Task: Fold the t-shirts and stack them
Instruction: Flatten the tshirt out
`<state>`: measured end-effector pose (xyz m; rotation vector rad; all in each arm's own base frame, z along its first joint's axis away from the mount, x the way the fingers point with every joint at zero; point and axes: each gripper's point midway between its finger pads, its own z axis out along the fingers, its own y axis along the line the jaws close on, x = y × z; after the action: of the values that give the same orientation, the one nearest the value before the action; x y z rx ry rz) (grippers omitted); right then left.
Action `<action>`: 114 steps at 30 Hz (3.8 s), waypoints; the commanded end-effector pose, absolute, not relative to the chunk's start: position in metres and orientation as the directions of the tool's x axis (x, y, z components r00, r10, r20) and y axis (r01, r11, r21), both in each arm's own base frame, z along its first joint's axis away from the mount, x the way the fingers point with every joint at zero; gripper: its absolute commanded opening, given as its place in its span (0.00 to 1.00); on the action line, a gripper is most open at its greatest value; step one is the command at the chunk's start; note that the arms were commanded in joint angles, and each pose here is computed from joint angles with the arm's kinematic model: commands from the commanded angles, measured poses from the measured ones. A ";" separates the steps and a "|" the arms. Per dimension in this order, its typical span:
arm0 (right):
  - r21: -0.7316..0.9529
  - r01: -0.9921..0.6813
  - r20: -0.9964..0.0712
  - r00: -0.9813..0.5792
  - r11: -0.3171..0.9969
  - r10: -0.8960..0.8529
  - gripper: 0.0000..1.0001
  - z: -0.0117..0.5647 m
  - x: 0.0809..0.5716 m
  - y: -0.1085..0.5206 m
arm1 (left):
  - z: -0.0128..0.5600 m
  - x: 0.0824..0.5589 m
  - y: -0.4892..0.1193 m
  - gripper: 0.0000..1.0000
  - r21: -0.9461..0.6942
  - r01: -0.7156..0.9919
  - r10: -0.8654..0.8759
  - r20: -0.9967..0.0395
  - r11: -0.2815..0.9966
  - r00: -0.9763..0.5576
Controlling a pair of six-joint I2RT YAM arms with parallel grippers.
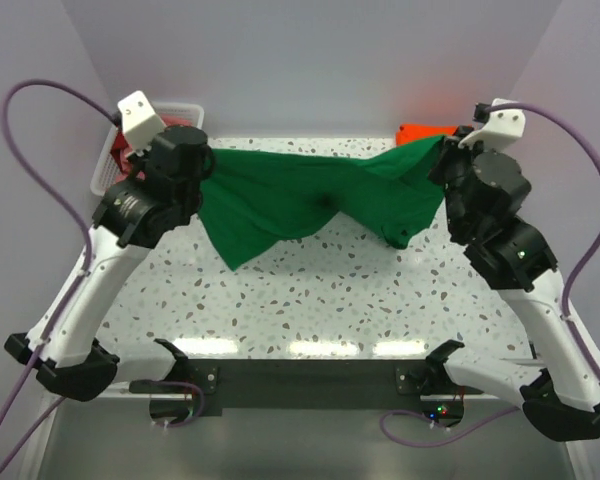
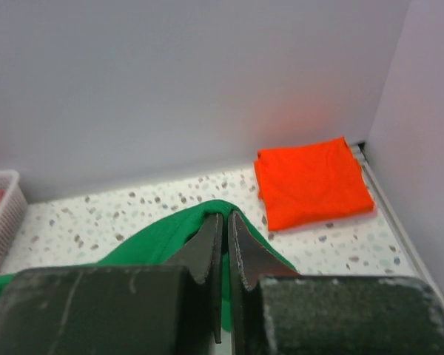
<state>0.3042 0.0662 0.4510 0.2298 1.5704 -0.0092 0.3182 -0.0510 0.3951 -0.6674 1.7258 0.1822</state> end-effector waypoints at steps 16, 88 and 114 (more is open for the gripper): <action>0.161 -0.340 -0.879 0.378 0.927 0.291 0.00 0.667 0.177 0.061 | 0.633 0.186 0.009 0.00 -0.475 -0.005 -0.436 -0.812 0.880 0.387; -0.213 0.054 -0.867 -0.470 0.976 -0.163 0.00 0.153 0.639 0.112 | 0.094 0.635 -0.016 0.00 0.071 -0.356 -0.138 -0.838 0.932 -0.528; 0.040 0.161 -0.837 -0.534 0.986 0.121 0.98 0.203 0.497 0.110 | 0.201 0.527 -0.100 1.00 -0.194 -0.217 -0.282 -0.804 0.957 -0.523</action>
<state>0.5451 0.0970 0.1893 0.1065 2.1292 -0.1818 0.5706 -0.0782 0.1755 -0.3202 2.1429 -0.0564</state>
